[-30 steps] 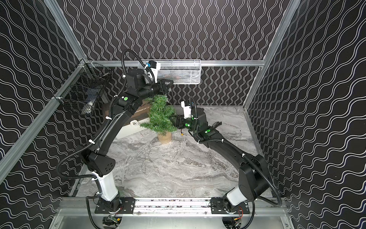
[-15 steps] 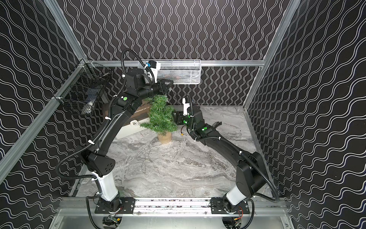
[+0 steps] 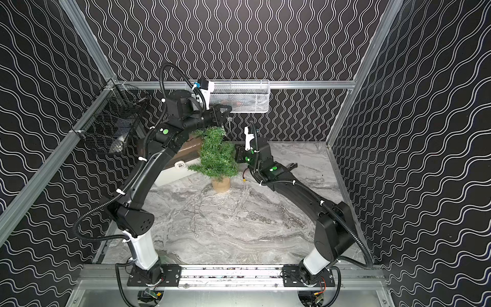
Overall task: Remove string lights from the small christmas tree
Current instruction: Remove the light string from the Christmas tree.
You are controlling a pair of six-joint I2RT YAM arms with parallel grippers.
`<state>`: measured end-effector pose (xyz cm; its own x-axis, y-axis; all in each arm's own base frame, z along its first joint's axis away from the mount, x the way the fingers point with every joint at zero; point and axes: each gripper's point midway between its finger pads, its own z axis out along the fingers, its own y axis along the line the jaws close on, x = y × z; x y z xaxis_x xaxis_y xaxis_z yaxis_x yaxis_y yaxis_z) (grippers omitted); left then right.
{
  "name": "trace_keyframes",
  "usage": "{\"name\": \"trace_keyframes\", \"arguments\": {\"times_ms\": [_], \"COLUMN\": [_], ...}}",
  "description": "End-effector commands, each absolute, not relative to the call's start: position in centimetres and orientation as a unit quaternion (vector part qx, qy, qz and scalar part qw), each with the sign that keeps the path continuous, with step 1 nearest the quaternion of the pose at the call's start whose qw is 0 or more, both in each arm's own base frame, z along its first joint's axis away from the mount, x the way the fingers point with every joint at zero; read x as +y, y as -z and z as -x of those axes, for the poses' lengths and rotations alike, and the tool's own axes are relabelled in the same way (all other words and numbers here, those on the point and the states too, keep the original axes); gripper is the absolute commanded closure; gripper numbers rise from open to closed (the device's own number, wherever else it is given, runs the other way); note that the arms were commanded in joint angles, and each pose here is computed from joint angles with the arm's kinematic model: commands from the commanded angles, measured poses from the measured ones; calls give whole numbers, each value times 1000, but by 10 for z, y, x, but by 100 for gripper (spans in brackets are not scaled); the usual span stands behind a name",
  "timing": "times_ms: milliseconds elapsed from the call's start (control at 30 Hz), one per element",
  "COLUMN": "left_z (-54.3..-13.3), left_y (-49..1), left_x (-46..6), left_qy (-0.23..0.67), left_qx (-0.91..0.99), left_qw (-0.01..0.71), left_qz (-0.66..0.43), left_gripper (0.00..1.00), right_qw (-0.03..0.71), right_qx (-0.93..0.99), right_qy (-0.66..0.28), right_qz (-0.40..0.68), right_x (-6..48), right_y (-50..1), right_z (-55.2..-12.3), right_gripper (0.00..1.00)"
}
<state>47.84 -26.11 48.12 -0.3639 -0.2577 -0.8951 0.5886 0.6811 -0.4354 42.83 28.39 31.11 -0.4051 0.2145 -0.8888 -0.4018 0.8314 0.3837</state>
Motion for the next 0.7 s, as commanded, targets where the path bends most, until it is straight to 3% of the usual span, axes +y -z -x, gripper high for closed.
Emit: {"name": "trace_keyframes", "arguments": {"times_ms": [0, 333, 667], "left_z": [-479, -494, -524], "left_y": [-486, -485, -502], "left_x": [-262, -257, -213], "left_qy": [381, 353, 336], "left_qx": [723, 725, 709], "left_qw": [564, 580, 614], "left_qz": [-121, -117, -84], "left_gripper": [89, 88, 87], "right_qw": [551, 515, 454], "right_qx": [777, 750, 715], "right_qy": [-299, -402, -507], "right_qz": [65, 102, 164], "right_x": [282, 298, 337], "right_y": [-322, -359, -394], "right_z": [-419, -376, -331], "right_gripper": [99, 100, 100]}}
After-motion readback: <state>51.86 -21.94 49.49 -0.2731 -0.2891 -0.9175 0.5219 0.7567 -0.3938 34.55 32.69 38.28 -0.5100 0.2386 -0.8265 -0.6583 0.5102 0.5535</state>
